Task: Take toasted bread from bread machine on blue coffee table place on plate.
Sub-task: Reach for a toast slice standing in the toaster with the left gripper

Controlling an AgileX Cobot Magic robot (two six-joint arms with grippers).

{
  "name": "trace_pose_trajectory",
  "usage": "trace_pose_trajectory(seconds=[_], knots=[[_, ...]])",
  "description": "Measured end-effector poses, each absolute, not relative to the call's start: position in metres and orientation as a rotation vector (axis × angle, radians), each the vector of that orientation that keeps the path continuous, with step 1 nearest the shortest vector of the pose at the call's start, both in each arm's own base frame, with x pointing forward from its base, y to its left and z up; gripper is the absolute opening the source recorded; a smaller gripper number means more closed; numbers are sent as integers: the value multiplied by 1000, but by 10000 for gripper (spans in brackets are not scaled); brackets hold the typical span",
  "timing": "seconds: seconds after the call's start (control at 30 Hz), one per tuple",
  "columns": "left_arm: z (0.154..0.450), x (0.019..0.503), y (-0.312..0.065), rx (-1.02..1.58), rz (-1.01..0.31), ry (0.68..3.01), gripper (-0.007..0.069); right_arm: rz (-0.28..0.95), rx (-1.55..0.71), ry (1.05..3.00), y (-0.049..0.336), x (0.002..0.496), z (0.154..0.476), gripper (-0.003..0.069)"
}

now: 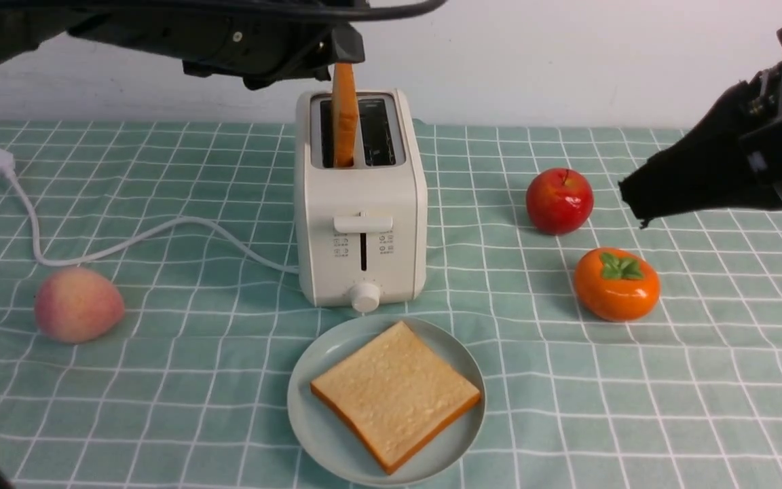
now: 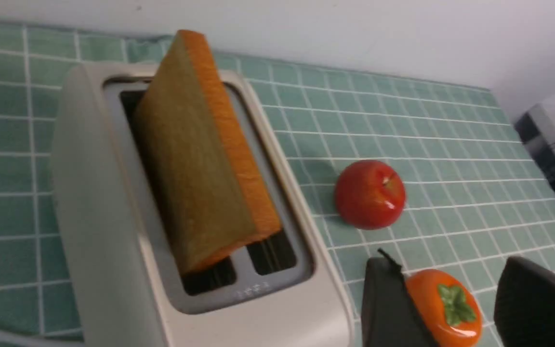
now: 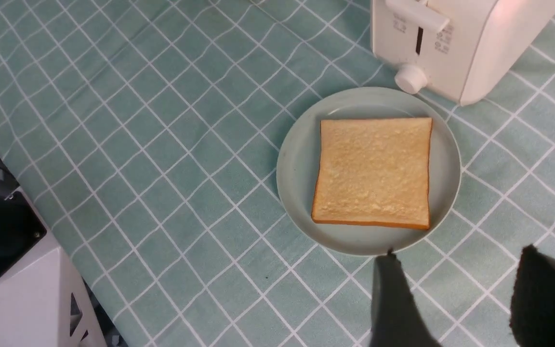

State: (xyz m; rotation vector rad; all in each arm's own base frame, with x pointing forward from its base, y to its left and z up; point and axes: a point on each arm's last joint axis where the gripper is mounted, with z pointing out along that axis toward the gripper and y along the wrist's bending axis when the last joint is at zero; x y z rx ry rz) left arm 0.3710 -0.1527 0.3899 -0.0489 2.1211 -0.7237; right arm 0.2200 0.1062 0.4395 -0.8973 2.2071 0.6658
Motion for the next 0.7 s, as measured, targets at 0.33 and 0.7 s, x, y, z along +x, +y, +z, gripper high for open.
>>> trace_pose_trajectory(seconds=[0.33, 0.7], knots=[[362, 434, -163, -230, -601, 2228, 481, 666, -894, 2210, 106, 220, 439, 340], [313, 467, -173, -239, -580, 2231, 448, 666, -893, 2210, 106, 220, 439, 340]])
